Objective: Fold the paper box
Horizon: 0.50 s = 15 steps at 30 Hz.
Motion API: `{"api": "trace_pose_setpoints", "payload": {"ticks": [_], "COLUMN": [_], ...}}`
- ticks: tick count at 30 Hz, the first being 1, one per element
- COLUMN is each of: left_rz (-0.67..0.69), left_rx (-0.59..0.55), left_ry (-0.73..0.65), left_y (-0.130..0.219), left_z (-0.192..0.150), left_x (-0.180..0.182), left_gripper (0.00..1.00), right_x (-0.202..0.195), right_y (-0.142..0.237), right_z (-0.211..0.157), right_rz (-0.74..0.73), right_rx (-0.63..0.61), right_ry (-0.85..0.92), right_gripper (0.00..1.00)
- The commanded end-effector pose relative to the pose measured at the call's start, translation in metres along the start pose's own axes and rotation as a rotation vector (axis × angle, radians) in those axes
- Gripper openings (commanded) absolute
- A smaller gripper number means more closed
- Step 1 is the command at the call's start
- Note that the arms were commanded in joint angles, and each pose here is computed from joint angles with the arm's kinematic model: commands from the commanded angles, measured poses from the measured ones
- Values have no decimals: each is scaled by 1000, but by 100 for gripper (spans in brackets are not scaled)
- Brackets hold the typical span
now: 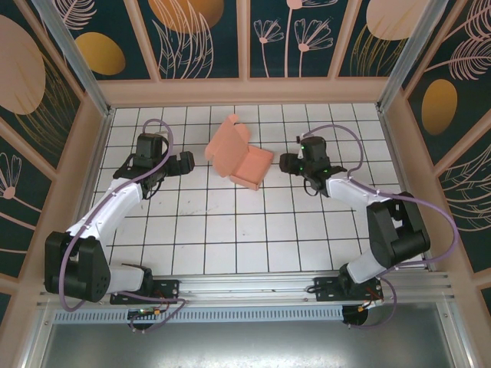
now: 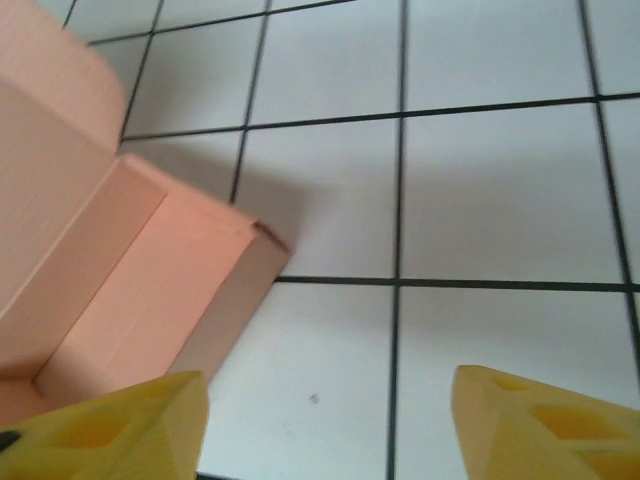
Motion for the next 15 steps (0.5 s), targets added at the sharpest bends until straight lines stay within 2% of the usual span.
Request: {"api": "trace_pose_setpoints", "payload": {"ticks": [1, 5, 9, 15], "left_rz": [-23, -18, -1, 49], "left_rx": [-59, -58, -62, -73], "left_ry": [2, 5, 26, 133], "left_y": [4, 4, 4, 0], "left_z": [13, 11, 9, 6], "left_x": [-2, -1, 0, 5], "left_gripper": [99, 98, 98, 98], "right_x": [-4, 13, 43, 107], "right_y": [-11, -21, -33, -54], "right_z": [-17, -34, -47, -69], "right_rz": [9, 46, 84, 201], "right_rx": [67, 107, 133, 190], "right_ry": [-26, 12, 54, 157], "right_gripper": [59, 49, 46, 46]}}
Point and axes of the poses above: each hand's point on the last joint's axis, 136 mm out from that joint toward the fingers, its own y axis back along the fingers, its own x axis along the line the jaws close on, z = x × y, the point moved 10 cm from there along y, back along the fingers, and after that the axes turned 9 degrees about -y, right-handed, at the moved point
